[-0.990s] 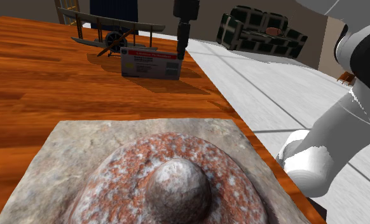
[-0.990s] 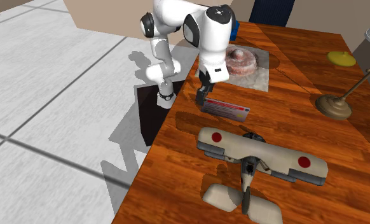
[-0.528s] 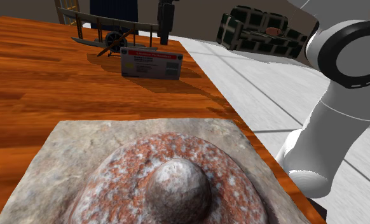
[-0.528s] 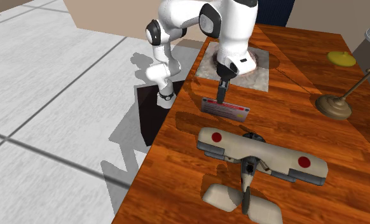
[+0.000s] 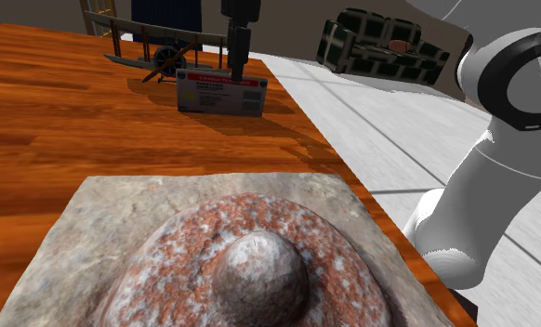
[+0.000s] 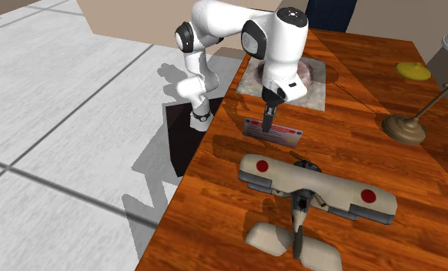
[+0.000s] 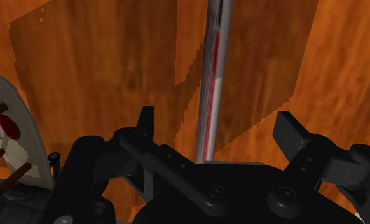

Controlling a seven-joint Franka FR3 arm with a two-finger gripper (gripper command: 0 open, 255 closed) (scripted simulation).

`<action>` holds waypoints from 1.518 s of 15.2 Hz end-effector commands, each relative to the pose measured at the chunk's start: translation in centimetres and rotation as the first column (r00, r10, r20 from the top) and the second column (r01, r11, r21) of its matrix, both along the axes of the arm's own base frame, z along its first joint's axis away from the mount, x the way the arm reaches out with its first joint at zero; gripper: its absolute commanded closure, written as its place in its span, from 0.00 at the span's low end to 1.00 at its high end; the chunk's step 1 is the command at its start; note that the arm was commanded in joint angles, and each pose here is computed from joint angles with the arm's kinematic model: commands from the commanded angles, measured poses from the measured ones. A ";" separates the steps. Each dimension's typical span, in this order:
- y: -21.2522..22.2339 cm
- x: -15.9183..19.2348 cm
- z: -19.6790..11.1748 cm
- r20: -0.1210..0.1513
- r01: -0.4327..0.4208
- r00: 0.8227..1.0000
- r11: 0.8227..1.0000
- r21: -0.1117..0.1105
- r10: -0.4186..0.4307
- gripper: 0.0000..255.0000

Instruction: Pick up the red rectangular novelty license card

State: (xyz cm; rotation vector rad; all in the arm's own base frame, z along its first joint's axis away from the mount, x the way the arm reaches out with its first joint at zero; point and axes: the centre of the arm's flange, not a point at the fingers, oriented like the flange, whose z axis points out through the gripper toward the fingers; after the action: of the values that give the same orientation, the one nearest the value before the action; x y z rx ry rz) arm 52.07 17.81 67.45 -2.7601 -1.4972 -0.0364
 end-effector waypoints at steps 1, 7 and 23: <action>0.0 0.0 -0.2 0.000 0.000 1.000 1.000 0.000 0.000 1.00; 0.0 0.0 -0.2 0.000 0.000 1.000 1.000 0.000 0.000 1.00; 0.0 0.0 6.7 0.000 0.000 1.000 1.000 0.000 0.000 1.00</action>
State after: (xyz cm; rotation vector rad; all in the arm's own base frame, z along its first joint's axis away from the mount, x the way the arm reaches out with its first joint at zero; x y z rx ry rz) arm 52.13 17.98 73.52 -2.7601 -1.4973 -0.0376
